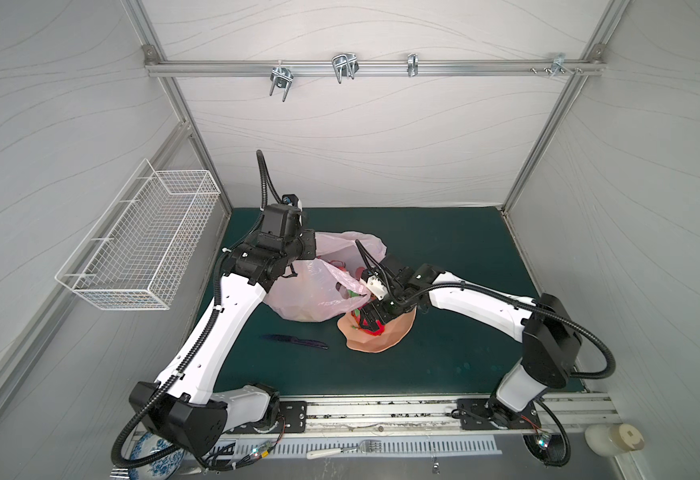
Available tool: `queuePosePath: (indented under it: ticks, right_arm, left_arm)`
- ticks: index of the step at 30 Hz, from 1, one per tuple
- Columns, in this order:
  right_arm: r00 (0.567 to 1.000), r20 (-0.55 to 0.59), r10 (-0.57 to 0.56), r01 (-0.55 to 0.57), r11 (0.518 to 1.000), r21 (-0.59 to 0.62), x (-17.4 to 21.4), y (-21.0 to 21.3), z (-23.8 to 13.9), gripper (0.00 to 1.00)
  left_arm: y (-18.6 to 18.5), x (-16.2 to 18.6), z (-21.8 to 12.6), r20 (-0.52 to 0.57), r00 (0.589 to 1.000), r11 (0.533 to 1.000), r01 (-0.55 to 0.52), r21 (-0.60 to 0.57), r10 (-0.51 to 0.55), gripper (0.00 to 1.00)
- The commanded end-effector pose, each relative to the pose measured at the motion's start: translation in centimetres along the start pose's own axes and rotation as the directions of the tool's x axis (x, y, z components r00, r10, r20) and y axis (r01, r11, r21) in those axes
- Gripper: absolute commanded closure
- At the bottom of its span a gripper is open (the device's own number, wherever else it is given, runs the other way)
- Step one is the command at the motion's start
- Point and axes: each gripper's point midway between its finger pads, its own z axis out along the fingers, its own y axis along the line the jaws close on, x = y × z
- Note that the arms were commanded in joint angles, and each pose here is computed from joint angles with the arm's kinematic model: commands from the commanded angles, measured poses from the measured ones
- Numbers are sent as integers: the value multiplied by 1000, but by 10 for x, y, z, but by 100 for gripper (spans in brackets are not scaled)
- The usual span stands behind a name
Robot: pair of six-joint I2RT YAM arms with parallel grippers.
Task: Place the fruits into the plastic bag
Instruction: 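Withdraw the open right gripper from the bag toward the bowl, then lower the right gripper onto the dragon fruit in the bowl and close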
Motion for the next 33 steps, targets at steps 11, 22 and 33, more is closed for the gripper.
queuePosePath:
  ticks: [11,22,33]
  right_arm:
    - [992,-7,-123,121,959,255,-13,-26,24,1]
    - [996,-19,-92,94,973,212,-14,-22,48,1]
    - [998,-3,-56,55,967,248,-11,-31,53,13]
  left_arm:
    - [-2,-18,-16,65,998,999,25,23,-27,100]
    - [-4,-13,-17,57,998,998,36,44,-39,100]
    - [-5,-11,-19,58,997,998,40,54,-43,100]
